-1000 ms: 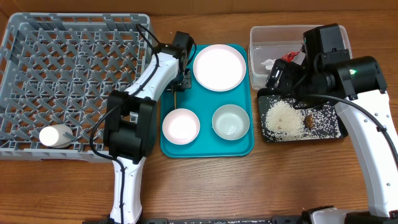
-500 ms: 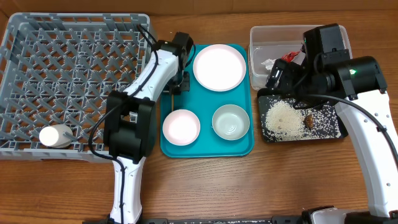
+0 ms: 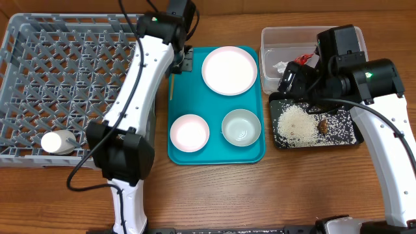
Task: Sort waste into correct bins and load items into the dishwasher
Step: 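Carry the chopstick with the left gripper into the dish rack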
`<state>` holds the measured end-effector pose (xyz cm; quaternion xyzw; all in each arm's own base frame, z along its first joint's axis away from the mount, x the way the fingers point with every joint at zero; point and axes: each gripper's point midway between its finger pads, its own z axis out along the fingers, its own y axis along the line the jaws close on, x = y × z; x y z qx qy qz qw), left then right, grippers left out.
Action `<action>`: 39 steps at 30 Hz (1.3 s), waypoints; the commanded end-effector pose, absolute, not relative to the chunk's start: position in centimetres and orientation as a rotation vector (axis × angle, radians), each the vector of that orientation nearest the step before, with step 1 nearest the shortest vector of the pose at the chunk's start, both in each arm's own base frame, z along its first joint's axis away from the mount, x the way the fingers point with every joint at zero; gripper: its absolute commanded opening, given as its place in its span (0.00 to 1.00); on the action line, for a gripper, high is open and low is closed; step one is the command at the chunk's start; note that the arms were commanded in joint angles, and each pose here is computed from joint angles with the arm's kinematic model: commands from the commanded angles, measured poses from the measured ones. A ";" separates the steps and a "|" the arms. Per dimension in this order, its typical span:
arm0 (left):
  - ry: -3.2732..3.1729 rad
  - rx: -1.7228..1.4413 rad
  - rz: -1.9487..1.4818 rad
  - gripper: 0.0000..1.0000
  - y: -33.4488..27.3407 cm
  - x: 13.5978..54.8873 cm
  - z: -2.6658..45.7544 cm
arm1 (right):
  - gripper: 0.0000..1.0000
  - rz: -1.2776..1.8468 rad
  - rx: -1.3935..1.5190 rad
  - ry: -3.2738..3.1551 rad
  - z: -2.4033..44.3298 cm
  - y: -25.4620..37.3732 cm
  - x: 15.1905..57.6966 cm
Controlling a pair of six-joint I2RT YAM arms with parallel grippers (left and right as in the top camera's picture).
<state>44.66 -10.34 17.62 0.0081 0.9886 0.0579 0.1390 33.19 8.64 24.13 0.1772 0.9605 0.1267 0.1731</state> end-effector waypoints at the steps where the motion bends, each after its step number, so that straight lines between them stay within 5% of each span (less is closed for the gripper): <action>1: 2.828 -0.065 0.212 0.04 -7.8 44.0 20.0 | 1.00 0.390 0.497 2.674 25.8 8.7 33.3; 11: 2.910 -0.257 0.292 0.04 -0.9 44.1 16.3 | 1.00 0.390 0.497 2.674 25.8 8.6 33.3; 22: 2.986 -0.160 0.195 0.04 0.2 43.9 8.7 | 1.00 0.390 0.497 2.674 25.8 8.6 33.3; 39: 2.974 -0.010 0.216 0.07 0.3 44.4 8.3 | 1.00 0.390 0.497 2.673 25.8 8.7 33.3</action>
